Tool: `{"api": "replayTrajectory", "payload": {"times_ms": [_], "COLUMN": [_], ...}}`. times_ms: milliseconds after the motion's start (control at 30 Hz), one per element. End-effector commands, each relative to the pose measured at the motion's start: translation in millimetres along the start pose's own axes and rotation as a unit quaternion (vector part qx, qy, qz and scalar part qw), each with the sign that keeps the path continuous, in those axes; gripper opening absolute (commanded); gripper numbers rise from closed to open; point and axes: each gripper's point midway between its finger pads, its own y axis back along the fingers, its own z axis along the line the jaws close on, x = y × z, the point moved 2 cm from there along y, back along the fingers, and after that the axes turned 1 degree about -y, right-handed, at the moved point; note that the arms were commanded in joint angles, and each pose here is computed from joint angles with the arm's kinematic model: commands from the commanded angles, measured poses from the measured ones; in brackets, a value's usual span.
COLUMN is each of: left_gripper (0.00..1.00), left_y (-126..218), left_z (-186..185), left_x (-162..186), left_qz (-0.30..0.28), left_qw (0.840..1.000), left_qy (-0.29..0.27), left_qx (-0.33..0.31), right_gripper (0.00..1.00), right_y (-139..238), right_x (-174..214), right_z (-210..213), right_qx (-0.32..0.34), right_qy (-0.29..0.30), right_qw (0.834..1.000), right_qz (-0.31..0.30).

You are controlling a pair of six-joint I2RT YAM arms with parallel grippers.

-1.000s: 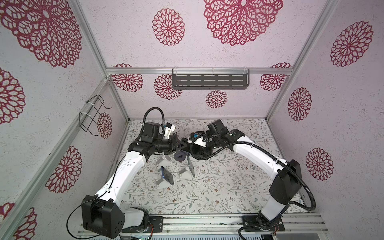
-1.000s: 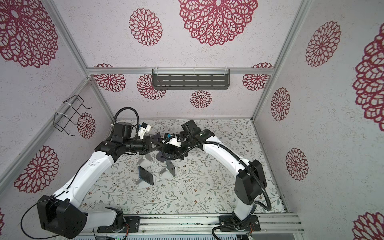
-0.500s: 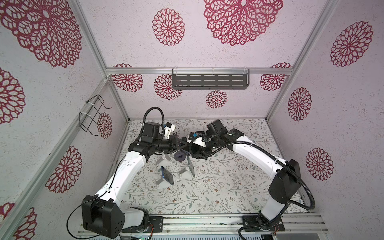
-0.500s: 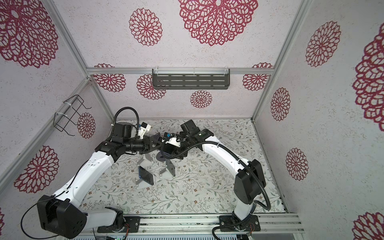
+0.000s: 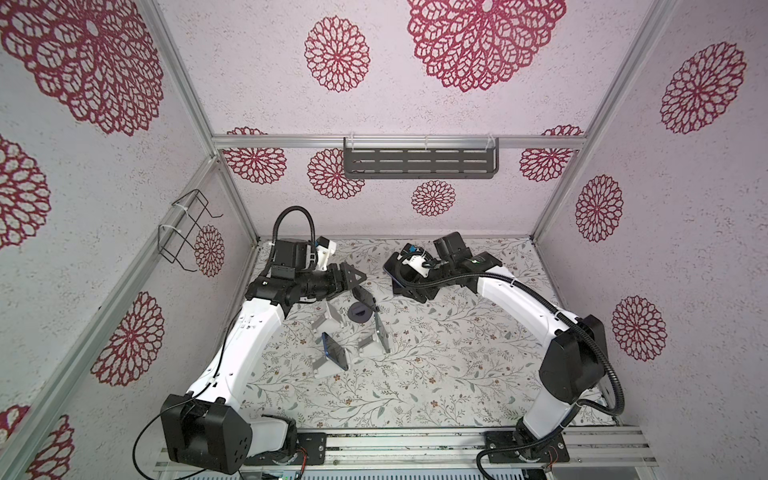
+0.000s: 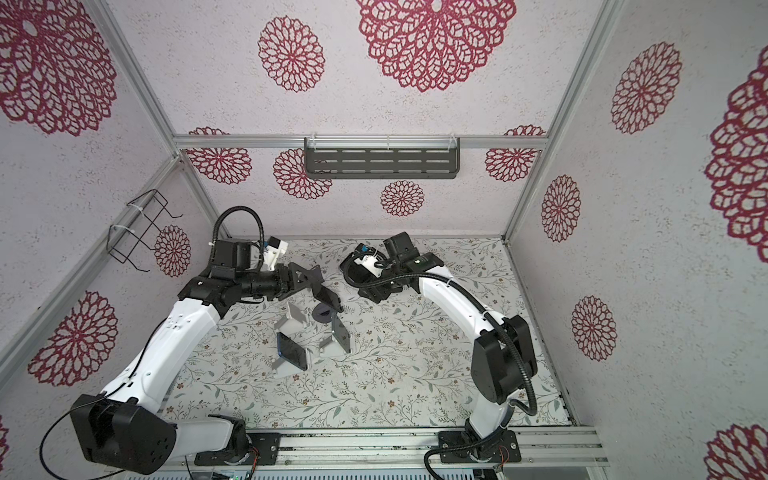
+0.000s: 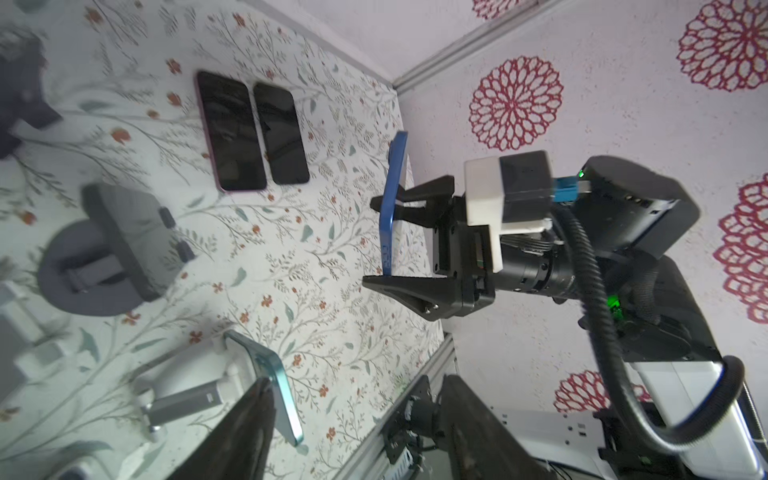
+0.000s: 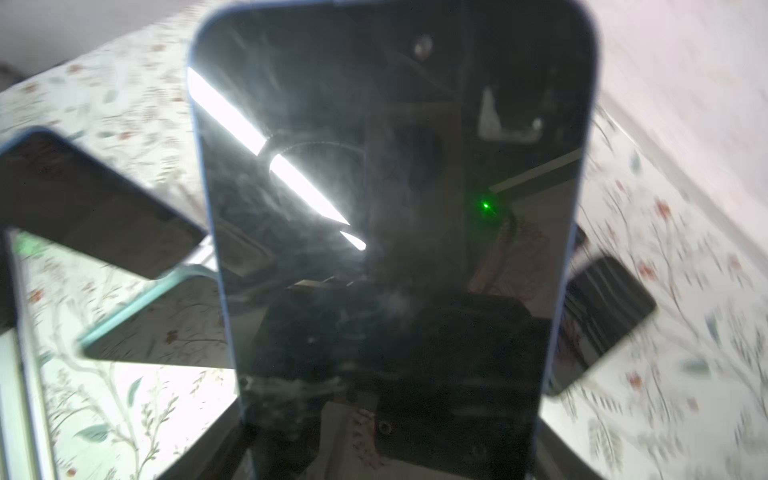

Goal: Remove the phone from the phone stand
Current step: 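Carry the blue-edged phone beside the black phone with the right gripper while the left withdraws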

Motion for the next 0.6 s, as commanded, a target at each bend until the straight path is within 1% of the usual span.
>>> {"api": "replayTrajectory", "payload": {"times_ms": [0, 67, 200, 267, 300, 333, 400, 467, 567], "left_gripper": [0.66, 0.65, 0.65, 0.65, 0.65, 0.65, 0.64, 0.61, 0.61], "left_y": [8.0, 12.0, 12.0, 9.3, 8.2, 8.1, 8.9, 11.0, 13.6], "left_z": [23.8, 36.6, 58.1, 70.6, 75.9, 80.4, 88.9, 97.4, 100.4], "left_x": [-19.1, -29.3, -38.9, -36.2, -33.6, -30.2, -24.6, -23.7, -24.1], "left_qz": [-0.026, -0.04, -0.052, -0.046, -0.042, -0.036, -0.03, -0.036, -0.037], "left_qw": [0.996, 0.989, 0.978, 0.974, 0.972, 0.97, 0.966, 0.961, 0.96], "left_qy": [-0.022, -0.04, -0.059, -0.063, -0.063, -0.063, -0.066, -0.07, -0.064], "left_qx": [-0.078, -0.133, -0.192, -0.214, -0.223, -0.231, -0.246, -0.266, -0.271], "right_gripper": [0.54, 0.52, 0.47, 0.39, 0.32, 0.28, 0.27, 0.26, 0.25], "right_y": [17.8, 18.7, 18.6, 16.1, 13.8, 9.8, 0.9, -10.4, -27.7], "right_x": [-7.3, 3.7, 22.8, 30.3, 32.8, 34.9, 37.1, 41.3, 49.1], "right_z": [-33.8, -57.0, -96.5, -115.1, -122.9, -129.6, -141.7, -152.2, -164.5], "right_qx": [0.07, 0.107, 0.165, 0.197, 0.207, 0.216, 0.234, 0.248, 0.262], "right_qy": [-0.087, -0.143, -0.225, -0.263, -0.278, -0.289, -0.301, -0.311, -0.324], "right_qw": [0.994, 0.984, 0.96, 0.944, 0.938, 0.932, 0.924, 0.917, 0.907], "right_qz": [-0.023, -0.009, 0.008, 0.014, 0.016, 0.017, 0.023, 0.038, 0.062]}}
